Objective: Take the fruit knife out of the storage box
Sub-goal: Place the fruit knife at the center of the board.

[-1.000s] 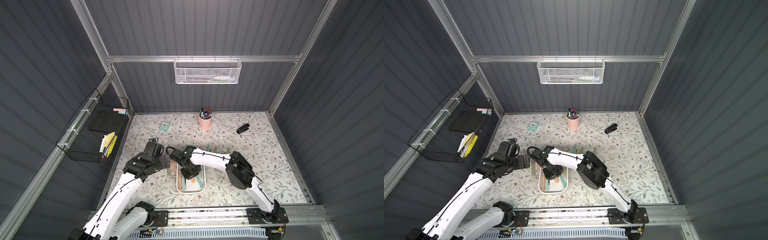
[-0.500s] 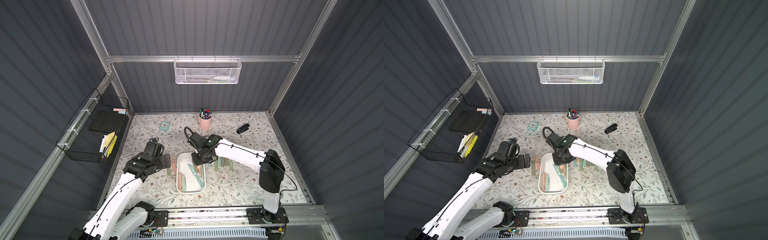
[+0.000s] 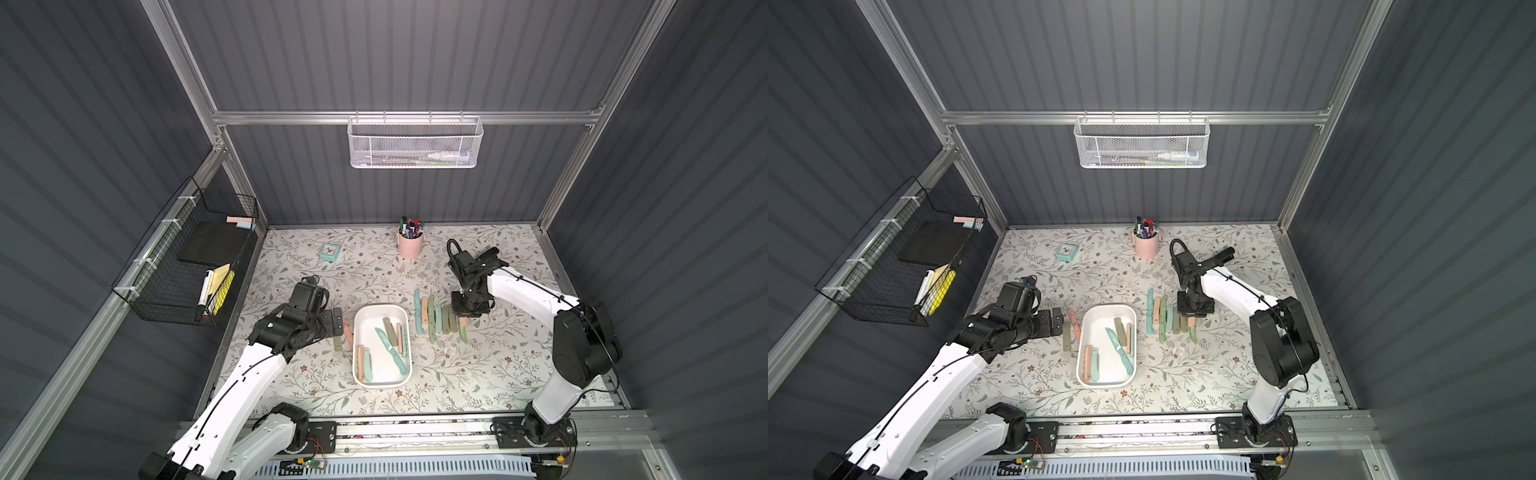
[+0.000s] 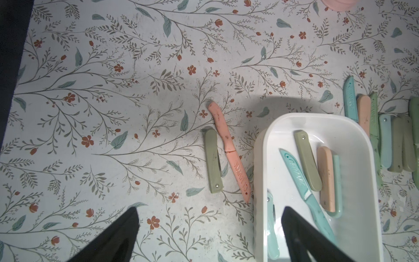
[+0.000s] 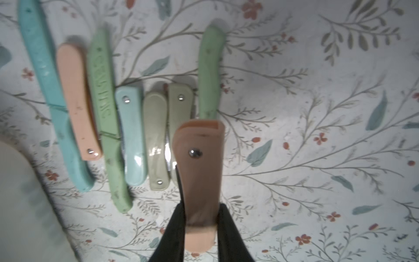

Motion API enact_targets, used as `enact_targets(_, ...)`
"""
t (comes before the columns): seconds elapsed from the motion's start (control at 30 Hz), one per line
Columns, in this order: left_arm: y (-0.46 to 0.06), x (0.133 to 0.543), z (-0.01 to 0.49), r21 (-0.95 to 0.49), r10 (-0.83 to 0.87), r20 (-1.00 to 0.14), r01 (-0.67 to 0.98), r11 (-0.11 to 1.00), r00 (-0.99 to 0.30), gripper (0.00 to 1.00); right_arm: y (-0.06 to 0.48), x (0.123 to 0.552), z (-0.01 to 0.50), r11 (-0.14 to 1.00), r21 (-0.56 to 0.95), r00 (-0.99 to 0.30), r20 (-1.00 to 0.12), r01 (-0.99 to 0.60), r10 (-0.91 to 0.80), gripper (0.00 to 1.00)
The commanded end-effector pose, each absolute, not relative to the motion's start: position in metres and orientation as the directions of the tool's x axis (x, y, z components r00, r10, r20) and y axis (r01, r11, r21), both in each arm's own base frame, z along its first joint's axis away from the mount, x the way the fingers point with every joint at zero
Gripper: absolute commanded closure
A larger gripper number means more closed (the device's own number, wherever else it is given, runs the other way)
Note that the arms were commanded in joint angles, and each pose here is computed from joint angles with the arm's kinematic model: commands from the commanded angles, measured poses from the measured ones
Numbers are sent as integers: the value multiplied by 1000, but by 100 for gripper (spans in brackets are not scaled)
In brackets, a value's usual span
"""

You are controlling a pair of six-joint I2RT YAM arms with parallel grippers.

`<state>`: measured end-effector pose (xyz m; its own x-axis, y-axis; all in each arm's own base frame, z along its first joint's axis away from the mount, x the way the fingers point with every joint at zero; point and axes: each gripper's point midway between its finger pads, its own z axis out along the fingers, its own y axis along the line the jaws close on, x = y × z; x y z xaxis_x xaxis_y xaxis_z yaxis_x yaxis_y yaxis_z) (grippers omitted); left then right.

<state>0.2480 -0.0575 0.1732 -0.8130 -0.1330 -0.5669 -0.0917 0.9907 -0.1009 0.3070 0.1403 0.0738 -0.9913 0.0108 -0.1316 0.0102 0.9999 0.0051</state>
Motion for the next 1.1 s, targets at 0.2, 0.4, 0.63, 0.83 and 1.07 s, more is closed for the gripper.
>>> enact_targets(0.2, -66, 248, 166, -125, -126, -537, -69, 990, -834, 1, 111, 304, 33, 993, -105, -999, 5, -49, -49, 81)
enact_targets(0.4, -67, 248, 164, -125, -119, -529, -61, 990, -840, 1, 111, 306, 21, 992, -113, -998, 39, -58, -54, 77)
enact_targets(0.63, -68, 249, 165, -126, -119, -530, -61, 990, -840, 1, 112, 305, 23, 993, -107, -998, 37, -49, -45, 69)
enact_targets(0.83, -68, 250, 165, -125, -118, -531, -61, 990, -839, 1, 113, 303, 35, 995, -93, -999, 18, -37, -36, 67)
enact_targets(1.07, -66, 250, 167, -122, -120, -538, -63, 991, -834, 1, 114, 301, 77, 997, -68, -997, -70, -19, -24, 67)
